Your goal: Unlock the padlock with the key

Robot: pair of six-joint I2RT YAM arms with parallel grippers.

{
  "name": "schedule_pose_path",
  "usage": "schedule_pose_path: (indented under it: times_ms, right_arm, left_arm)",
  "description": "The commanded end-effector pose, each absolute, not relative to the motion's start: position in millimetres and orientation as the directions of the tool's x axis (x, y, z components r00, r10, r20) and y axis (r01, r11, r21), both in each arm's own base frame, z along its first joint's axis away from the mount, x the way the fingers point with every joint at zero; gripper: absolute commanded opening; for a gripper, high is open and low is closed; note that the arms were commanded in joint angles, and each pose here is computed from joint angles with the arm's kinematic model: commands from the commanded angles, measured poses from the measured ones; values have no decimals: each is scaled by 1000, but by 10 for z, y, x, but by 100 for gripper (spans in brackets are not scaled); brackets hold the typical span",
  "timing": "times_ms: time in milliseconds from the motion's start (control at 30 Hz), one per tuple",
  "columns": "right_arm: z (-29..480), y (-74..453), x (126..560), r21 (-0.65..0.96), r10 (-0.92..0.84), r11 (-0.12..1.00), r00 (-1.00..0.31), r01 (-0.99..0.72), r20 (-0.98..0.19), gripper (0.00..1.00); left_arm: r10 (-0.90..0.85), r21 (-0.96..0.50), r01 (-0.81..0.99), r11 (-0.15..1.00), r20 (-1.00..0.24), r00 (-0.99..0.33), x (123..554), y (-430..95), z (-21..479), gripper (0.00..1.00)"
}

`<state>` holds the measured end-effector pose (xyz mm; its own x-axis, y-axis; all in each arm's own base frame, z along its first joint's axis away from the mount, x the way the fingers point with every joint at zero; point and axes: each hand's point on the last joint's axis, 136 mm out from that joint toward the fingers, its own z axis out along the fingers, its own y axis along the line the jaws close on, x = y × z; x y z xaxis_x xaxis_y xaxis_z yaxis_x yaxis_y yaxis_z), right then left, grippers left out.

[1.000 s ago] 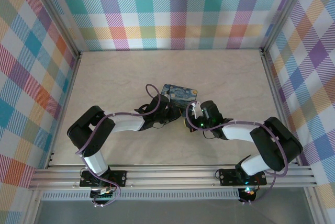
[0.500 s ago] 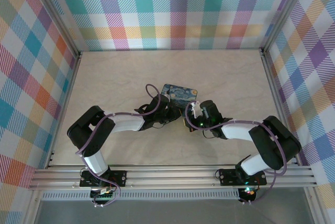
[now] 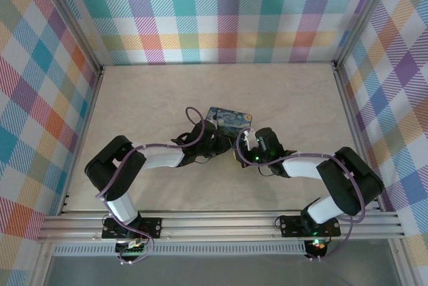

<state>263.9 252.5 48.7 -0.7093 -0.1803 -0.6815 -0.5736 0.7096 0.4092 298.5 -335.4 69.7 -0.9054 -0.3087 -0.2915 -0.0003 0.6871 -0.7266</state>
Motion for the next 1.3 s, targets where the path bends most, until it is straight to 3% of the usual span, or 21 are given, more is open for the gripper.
schedule_pose_path:
  times_ms: [0,700,1267]
  right_arm:
    - [659,2637,2697,388,-175,667,-641,-636,-748,0]
    - [732,2584,2879,323,-161,690,-572,-648,-804,0]
    - [753,2652,2897,354,-160,644,-572,-678,-804,0]
  left_arm:
    - [-300,-757,41,653,-308,-903,2967,-3454,944,19]
    - [-274,-751,62,657,-314,-909,2924,-3445,994,19]
    - [-267,-749,62,659,-311,-912,2919,-3454,965,19]
